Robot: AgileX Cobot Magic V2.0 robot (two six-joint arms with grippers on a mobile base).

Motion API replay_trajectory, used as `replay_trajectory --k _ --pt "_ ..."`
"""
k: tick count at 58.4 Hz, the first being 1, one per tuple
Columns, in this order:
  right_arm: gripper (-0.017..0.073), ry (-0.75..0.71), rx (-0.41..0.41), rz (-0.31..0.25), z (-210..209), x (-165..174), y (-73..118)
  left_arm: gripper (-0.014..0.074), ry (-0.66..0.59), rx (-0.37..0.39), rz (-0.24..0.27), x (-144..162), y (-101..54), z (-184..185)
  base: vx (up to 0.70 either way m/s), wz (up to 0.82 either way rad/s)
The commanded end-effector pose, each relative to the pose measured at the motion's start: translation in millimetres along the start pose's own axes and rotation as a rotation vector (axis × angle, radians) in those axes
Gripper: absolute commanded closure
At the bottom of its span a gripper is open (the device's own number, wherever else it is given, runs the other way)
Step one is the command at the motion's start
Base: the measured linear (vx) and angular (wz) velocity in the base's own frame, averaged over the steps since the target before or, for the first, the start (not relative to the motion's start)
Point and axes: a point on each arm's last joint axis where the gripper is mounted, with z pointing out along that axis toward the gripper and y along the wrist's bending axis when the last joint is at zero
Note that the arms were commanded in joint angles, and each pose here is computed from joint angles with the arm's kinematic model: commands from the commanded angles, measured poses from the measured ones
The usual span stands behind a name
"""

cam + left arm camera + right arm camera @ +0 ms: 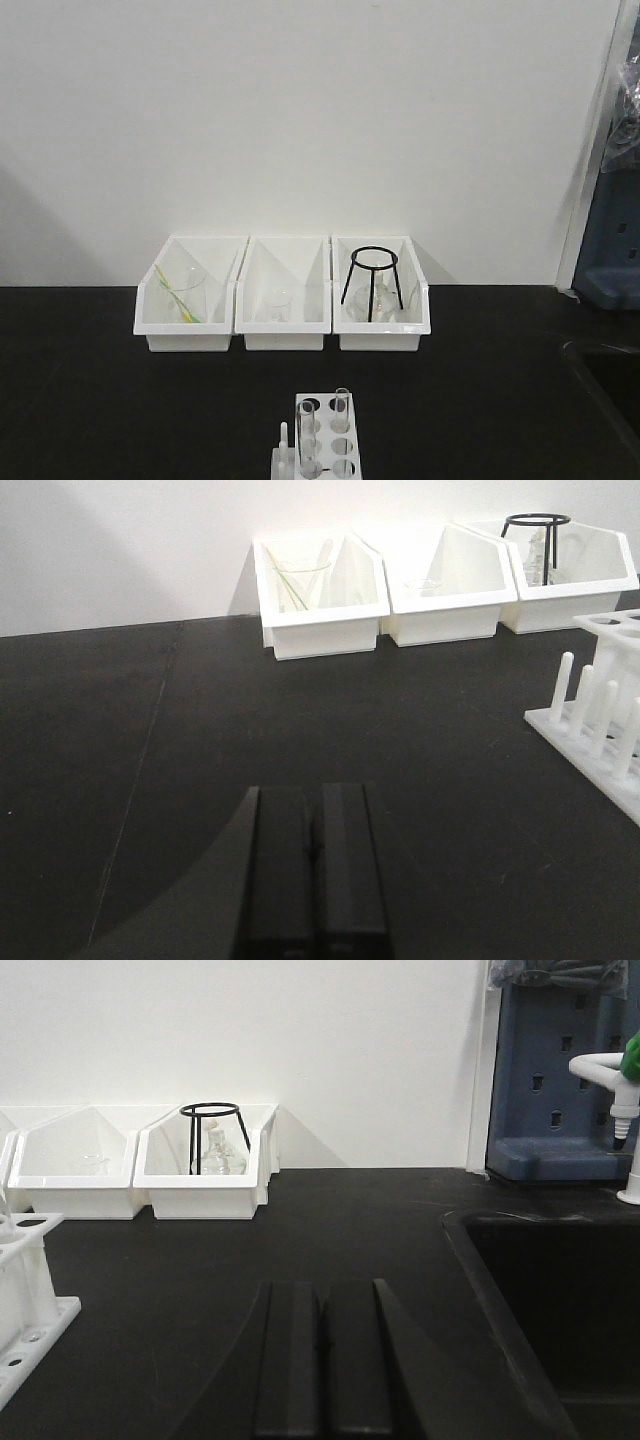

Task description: Flip and reinsert test tube from rack

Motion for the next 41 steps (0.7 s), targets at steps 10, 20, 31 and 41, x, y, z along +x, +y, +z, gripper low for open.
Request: replay_trajectory --k 10,20,31,41 --pt "0.057 -0.09 0.0 -0.012 -1 -7 0.3 0.0601 -0.09 0.013 -0.013 -9 -1.1 -1 0.0 0.0" --pt "0.057 -0.267 -0.016 0.036 -5 -26 1.2 0.0601 -0.09 0.013 -0.013 -9 -1.1 -1 0.0 0.0" --pt "0.057 -0.503 -0.02 0.039 -25 -106 0.5 0.0601 -0.09 0.013 -0.013 -9 -1.1 -1 0.0 0.0" --pt "0.057 -0.422 0.002 -0.047 6 -181 -0.4 0.0601 -0.09 0.013 -0.013 -9 -1.1 -1 0.0 0.0"
